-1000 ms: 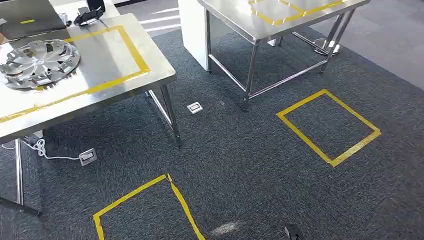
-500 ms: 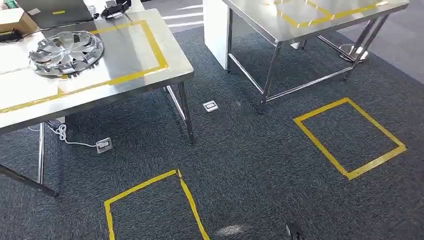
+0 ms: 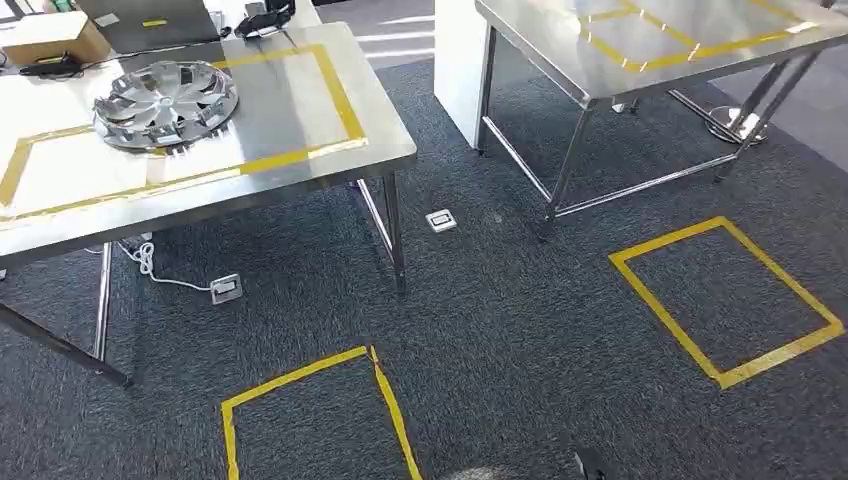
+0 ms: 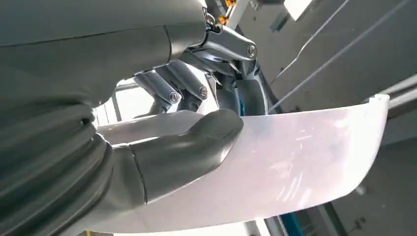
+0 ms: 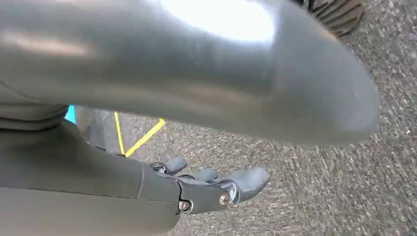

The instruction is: Take the parts from the cabinet and place them on the table.

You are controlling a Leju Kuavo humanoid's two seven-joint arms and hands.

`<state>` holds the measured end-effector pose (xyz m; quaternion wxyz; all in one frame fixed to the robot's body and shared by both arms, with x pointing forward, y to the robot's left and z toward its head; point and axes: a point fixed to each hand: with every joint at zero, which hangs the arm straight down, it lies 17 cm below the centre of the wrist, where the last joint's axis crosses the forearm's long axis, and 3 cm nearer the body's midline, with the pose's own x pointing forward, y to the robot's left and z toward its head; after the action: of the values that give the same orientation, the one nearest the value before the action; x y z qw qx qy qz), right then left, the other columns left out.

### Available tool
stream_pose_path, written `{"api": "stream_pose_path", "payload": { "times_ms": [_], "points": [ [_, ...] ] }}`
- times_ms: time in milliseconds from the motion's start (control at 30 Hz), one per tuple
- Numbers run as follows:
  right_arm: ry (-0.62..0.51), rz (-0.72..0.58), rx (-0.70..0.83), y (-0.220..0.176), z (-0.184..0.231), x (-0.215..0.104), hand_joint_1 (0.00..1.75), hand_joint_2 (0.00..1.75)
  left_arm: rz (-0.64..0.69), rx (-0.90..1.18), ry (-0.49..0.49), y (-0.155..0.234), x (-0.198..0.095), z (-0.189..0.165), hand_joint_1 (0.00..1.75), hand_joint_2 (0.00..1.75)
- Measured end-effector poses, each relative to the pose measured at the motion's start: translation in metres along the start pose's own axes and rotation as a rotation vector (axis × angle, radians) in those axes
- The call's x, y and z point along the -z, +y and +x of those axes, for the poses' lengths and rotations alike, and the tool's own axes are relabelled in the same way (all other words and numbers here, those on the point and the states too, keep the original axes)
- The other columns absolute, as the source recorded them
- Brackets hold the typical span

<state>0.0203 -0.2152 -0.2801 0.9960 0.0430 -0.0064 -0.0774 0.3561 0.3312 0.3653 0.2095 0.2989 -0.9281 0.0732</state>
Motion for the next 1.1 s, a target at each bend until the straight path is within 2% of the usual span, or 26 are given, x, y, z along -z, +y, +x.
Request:
{"api": "stream_pose_path", "payload": {
  "times_ms": [467,700,967,1100],
  "points": [
    [0.007,0.002,0.009,0.002,-0.006,0.000,0.00,0.00,-0.016,0.011,0.004,0.000,-0.004,-0.003,1.75,1.75],
    [-0.019,0.013,0.007,0.008,0.007,-0.001,0.00,0.00,-0.014,0.014,-0.005,0.001,-0.003,0.000,1.75,1.75],
    [0.015,0.013,0.009,0.006,-0.016,0.000,0.00,0.00,-0.016,0.014,0.000,0.000,-0.004,-0.001,1.75,1.75],
    [0.007,0.015,0.009,0.008,-0.009,0.000,0.00,0.00,-0.015,0.014,-0.010,-0.001,-0.002,0.002,1.75,1.75]
  ]
}}
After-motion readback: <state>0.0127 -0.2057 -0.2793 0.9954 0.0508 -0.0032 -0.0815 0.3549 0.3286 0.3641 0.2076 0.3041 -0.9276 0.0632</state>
